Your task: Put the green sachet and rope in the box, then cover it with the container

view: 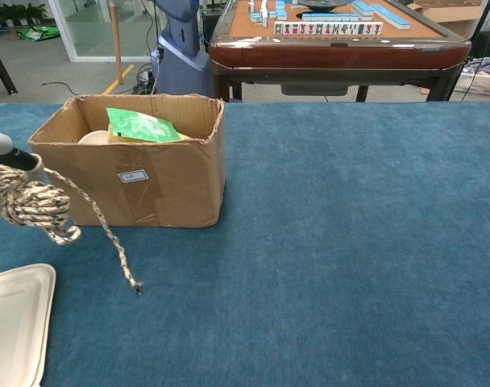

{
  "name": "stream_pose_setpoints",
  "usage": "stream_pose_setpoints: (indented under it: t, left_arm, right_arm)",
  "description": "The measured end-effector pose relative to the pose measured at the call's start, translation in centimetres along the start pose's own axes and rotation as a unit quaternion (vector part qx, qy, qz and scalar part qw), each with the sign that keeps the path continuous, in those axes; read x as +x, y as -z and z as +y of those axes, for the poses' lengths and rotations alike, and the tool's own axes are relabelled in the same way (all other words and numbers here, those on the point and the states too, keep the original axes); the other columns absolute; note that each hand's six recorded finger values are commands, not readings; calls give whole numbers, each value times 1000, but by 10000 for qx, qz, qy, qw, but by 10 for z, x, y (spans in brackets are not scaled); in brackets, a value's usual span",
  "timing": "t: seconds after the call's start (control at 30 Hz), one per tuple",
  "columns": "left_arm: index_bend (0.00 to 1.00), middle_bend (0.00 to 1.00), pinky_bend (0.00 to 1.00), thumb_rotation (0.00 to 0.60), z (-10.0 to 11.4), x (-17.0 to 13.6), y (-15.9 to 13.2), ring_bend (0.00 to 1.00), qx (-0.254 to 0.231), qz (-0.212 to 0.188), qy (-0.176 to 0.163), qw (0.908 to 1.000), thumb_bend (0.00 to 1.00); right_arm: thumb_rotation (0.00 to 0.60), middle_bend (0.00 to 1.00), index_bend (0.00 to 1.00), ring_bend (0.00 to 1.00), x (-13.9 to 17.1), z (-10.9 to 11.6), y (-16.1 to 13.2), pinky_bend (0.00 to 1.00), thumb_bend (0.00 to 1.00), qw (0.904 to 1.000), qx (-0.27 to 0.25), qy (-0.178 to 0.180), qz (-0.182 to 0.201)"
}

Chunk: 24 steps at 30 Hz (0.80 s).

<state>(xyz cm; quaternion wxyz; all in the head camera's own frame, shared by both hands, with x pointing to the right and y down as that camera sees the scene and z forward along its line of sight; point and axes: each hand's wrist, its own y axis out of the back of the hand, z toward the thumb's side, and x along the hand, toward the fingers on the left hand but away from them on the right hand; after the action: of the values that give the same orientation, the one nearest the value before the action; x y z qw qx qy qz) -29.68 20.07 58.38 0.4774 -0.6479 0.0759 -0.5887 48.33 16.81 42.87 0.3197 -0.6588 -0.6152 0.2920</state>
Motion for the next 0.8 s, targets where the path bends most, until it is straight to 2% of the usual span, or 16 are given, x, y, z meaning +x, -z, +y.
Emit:
stream_pose_setpoints:
  t: [0.2, 0.43, 0.6, 0.8]
  left_arm:
    - [780, 602, 783, 600, 8, -13, 20, 640, -80, 321, -152, 9993, 901]
    - [780, 602, 783, 600, 32, -20, 36, 640, -213, 548, -585, 9966, 901]
    - [777, 593, 777, 600, 53, -14, 36, 616, -394, 520, -915, 9937, 900]
    - [772, 489, 738, 600, 79, 7, 27, 516, -594, 312, -1251, 9899, 899]
  right_arm:
    - [600, 130, 140, 0, 0, -2, 0, 39, 0, 10000, 19, -29, 9]
    - [600, 130, 139, 0, -1, -4, -1, 39, 0, 10000, 37, -57, 3]
    - [600, 130, 139, 0, -1, -7, -1, 39, 0, 9999, 59, -96, -5]
    - [600, 130, 140, 0, -2, -9, 0, 39, 0, 9999, 53, -140, -29]
